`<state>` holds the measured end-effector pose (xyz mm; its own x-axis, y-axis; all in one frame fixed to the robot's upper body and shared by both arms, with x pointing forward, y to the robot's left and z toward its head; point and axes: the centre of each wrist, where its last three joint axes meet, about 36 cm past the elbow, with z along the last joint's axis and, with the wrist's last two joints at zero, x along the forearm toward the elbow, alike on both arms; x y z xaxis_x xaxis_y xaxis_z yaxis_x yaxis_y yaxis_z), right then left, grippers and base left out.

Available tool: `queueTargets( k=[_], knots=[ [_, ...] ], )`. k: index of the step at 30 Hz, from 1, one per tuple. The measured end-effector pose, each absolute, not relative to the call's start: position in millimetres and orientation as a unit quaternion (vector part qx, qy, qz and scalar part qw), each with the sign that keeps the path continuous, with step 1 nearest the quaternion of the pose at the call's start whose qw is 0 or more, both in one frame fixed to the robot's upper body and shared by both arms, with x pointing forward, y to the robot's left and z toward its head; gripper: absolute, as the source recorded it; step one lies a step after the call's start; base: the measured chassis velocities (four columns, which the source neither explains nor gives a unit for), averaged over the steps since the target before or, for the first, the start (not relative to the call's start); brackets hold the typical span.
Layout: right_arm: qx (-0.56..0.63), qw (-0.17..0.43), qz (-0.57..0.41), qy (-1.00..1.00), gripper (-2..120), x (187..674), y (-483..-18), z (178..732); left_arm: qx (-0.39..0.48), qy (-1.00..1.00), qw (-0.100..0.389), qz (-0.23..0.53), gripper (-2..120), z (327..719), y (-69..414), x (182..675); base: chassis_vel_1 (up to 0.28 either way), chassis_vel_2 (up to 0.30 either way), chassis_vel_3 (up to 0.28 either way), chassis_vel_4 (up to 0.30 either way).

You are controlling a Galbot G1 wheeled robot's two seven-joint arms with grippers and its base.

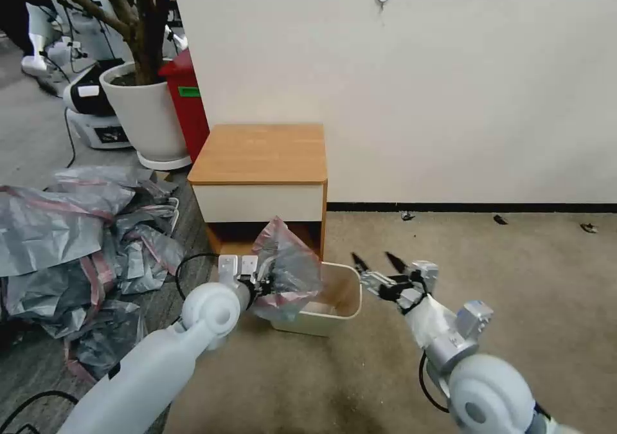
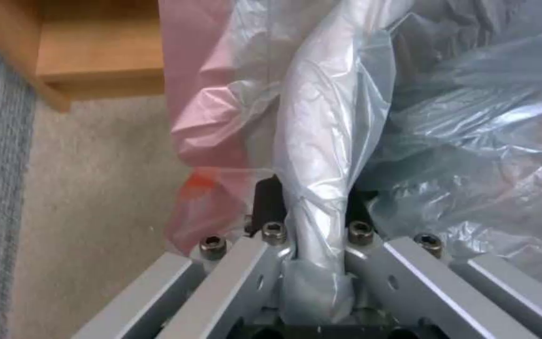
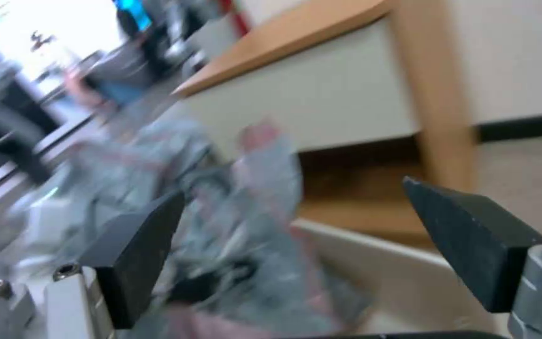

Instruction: Pick up the garbage bag from the table and place it over the trash can.

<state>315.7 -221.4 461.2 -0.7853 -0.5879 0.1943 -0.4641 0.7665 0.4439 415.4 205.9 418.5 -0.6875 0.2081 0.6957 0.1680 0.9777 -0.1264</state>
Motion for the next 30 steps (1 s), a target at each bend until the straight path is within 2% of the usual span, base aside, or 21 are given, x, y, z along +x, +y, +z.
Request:
queueTargets(
  k=[9, 21, 24, 25, 29, 30],
  knots=[
    [0.347, 0.210, -0.162, -0.900, 91, 349, -191, 448, -0.119, -0.923, 0.366, 0.026, 2, 416, 208, 393, 0.000, 0.000, 0.000, 0.000],
    [0.340, 0.234, -0.131, -0.901, 90, 367, -169, 423, -0.121, -0.923, 0.365, 0.032, 2, 420, 209, 375, 0.000, 0.000, 0.000, 0.000],
    [0.340, 0.239, -0.119, -0.902, 79, 365, -167, 416, -0.121, -0.923, 0.364, 0.034, 2, 422, 210, 371, 0.000, 0.000, 0.000, 0.000],
    [0.340, 0.239, -0.119, -0.902, 79, 365, -167, 416, -0.121, -0.923, 0.364, 0.034, 2, 422, 210, 371, 0.000, 0.000, 0.000, 0.000],
    [0.341, 0.239, -0.118, -0.902, 61, 363, -163, 413, -0.120, -0.923, 0.364, 0.034, 2, 424, 214, 367, 0.000, 0.000, 0.000, 0.000],
    [0.341, 0.239, -0.118, -0.902, 61, 363, -163, 413, -0.120, -0.923, 0.364, 0.034, 2, 424, 214, 367, 0.000, 0.000, 0.000, 0.000]
  ],
)
